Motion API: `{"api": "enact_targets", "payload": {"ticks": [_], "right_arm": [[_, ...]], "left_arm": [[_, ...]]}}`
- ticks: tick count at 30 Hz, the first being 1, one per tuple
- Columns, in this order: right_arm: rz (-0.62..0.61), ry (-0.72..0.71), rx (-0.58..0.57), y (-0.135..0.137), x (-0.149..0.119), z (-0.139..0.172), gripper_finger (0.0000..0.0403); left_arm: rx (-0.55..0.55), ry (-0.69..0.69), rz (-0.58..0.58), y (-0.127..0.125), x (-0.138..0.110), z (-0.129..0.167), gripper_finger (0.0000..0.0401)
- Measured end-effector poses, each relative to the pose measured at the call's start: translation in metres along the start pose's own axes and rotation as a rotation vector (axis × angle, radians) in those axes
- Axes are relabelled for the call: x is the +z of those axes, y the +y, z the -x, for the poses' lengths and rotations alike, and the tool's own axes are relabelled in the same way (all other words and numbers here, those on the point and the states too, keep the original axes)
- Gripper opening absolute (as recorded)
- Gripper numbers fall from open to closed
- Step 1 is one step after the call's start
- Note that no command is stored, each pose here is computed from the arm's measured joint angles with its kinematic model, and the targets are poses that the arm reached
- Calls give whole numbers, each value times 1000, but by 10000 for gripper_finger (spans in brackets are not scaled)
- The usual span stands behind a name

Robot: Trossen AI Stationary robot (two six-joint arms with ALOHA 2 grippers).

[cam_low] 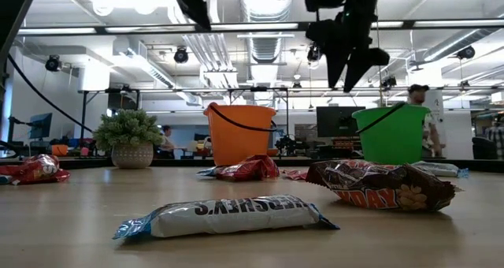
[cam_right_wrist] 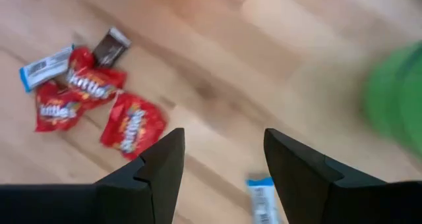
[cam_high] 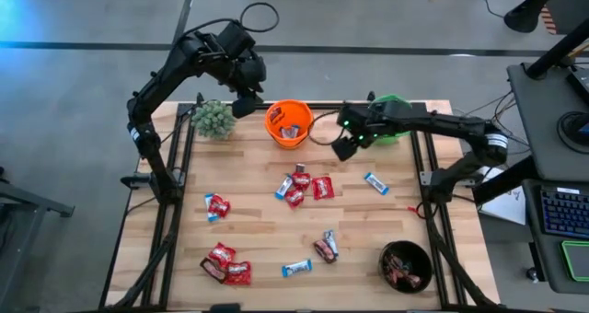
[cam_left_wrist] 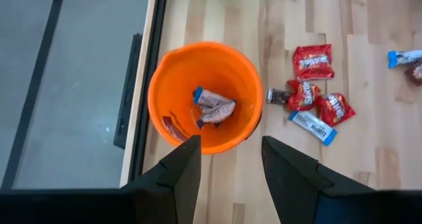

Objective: Sort candy
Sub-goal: Put the red candy into the green bucket

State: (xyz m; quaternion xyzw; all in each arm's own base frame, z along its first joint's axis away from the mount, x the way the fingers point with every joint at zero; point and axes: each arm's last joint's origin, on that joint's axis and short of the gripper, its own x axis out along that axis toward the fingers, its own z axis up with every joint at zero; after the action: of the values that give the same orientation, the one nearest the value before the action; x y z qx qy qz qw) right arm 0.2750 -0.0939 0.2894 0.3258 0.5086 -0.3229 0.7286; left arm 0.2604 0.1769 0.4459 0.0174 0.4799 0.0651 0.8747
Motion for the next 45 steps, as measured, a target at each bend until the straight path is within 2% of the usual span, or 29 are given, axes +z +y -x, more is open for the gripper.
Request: {"api": "enact_targets", "payload": {"ticks": [15,26,30,37,45], "right_arm": [[26,156,-84,53,-26,-62,198],[44,71,24,83,-28,-82,199],[12,37,65,89,-26,-84,199],[-31,48,49,93,-31,-90,199],[-32,93,6,104,-44,-113,199]], "left_arm": [[32,-39,-12,-8,-6,23,142],[28,-33,-3,-10,-8,26,142],[29,-36,-3,-11,-9,28,142],[35,-49,0,-13,-10,34,142],[43,-63,-3,-15,-12,41,142]]}}
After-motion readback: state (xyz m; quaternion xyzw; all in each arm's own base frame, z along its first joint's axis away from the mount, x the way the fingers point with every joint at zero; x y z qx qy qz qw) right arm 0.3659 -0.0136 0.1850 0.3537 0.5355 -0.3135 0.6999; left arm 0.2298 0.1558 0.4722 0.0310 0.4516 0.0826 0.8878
